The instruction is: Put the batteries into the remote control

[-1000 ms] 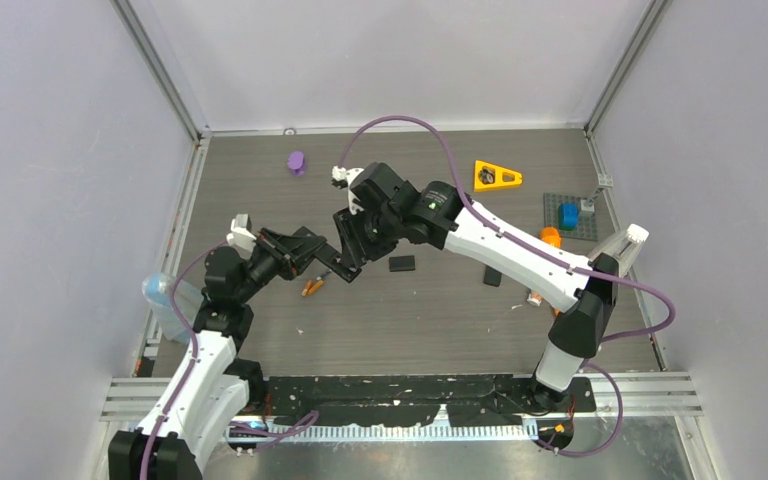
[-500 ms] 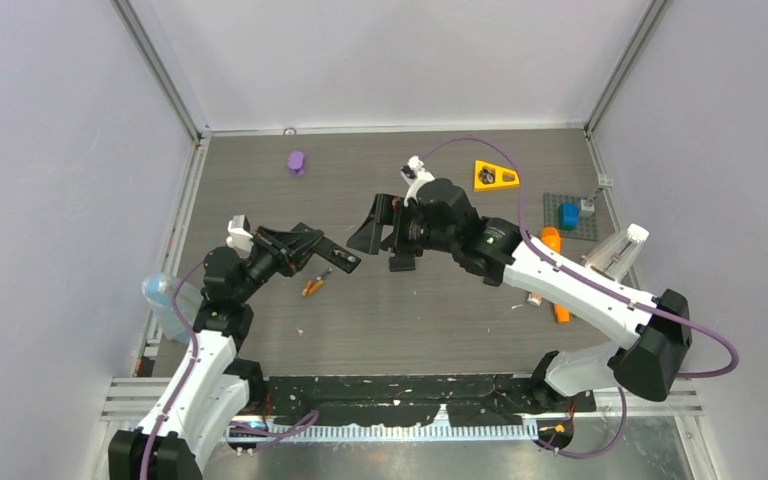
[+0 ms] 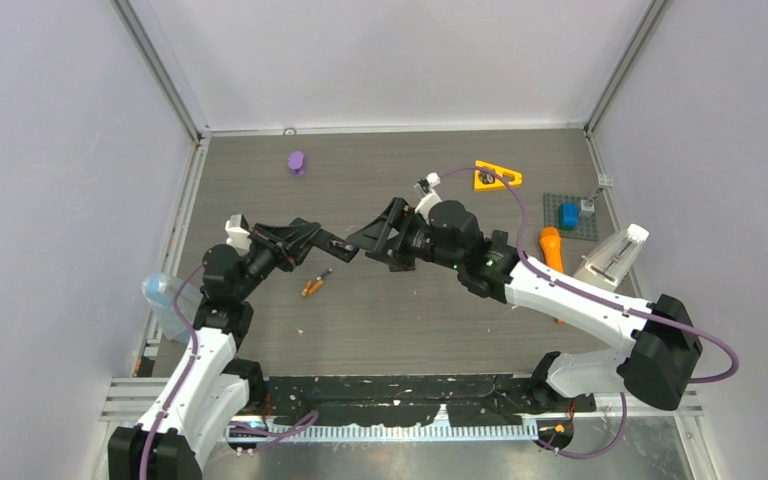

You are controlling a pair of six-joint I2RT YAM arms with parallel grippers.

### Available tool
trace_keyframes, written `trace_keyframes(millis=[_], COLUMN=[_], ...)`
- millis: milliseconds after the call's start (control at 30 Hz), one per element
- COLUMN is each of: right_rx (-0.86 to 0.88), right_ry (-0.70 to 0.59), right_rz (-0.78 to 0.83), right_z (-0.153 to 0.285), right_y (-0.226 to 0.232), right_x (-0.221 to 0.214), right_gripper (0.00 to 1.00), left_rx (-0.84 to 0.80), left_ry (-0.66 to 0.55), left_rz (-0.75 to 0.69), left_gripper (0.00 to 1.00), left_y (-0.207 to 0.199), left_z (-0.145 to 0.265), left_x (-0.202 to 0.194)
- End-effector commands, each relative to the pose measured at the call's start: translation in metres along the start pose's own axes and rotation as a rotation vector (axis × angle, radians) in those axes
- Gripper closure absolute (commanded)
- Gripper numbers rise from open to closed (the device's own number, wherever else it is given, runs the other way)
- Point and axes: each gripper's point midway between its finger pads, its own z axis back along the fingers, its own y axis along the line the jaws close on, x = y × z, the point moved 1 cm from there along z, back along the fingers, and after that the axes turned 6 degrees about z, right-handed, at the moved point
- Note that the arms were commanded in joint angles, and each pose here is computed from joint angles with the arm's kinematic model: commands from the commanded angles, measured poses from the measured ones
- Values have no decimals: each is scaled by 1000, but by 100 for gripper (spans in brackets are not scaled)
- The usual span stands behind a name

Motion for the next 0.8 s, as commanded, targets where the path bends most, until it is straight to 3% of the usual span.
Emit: trace_keyframes(millis=[0,267,400,767], right_rx=[184,242,250,247], right_ry=[-141,-125,-96,-64], right_rz=[-104,-156,-181,-195], right_z=[17,15,11,8], right_y=[44,52,50,48], right_x=[28,26,21,14], right_gripper=[26,36,46,41], left_rx=[-105,-127,-137,-137], left_ry=[12,8,7,-16], left_rz=[-13,-25,-27,-4], left_gripper=[100,100,100,100], left_y=[-37,-43,-46,-45], left_z=[1,1,2,3], left_x=[-8,-8,-8,-5])
